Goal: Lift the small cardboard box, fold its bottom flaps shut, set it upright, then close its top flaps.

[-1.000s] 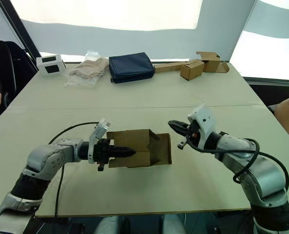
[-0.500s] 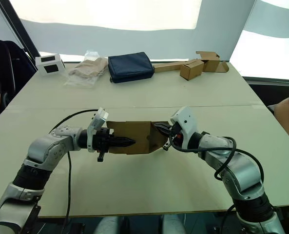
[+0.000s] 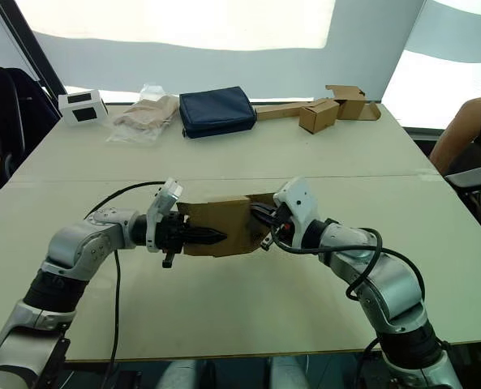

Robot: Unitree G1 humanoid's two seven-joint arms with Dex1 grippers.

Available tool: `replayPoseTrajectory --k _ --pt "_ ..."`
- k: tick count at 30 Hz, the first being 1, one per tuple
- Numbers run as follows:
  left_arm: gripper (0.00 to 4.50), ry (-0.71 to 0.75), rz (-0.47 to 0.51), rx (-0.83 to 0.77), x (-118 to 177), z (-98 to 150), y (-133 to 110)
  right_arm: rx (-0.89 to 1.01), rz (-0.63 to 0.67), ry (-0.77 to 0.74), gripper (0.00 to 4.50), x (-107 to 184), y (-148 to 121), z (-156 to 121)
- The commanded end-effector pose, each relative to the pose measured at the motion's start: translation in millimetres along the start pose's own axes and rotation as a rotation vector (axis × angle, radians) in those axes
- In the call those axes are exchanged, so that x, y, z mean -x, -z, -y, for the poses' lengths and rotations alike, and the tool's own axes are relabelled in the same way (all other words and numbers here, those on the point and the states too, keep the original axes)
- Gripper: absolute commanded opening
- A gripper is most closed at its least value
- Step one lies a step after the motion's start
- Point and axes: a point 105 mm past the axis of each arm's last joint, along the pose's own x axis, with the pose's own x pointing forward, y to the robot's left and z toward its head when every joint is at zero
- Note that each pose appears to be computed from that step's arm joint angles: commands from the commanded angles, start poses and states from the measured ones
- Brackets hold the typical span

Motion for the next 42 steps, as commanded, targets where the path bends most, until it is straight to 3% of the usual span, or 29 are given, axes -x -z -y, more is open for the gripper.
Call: replayPoseTrajectory --k 1,13,18,24,33,42 --pt "0.13 0.054 0.004 -0.033 -2 9 -10 0.061 0.060 -0.003 0.00 -2 -15 -3" --pt "0.13 -0.008 0.040 -0.053 1 -8 -18 0.018 0.066 -0.121 0.00 4 -19 -25" --pt "0.13 -0.006 0.044 -0.058 1 -7 -19 0.033 0.049 -0.078 0.00 10 -17 -14" --pt "0.13 -0.018 0.054 -0.060 6 -10 -23 -0.003 0.035 -0.011 0.00 38 -18 8" --pt "0.13 -0.003 0.088 -0.072 7 -8 -36 -0.143 -0.084 -0.002 0.00 64 24 0" --pt "0.13 0.039 0.102 -0.063 0 1 -43 -0.166 -0.060 -0.026 0.00 46 30 -8"
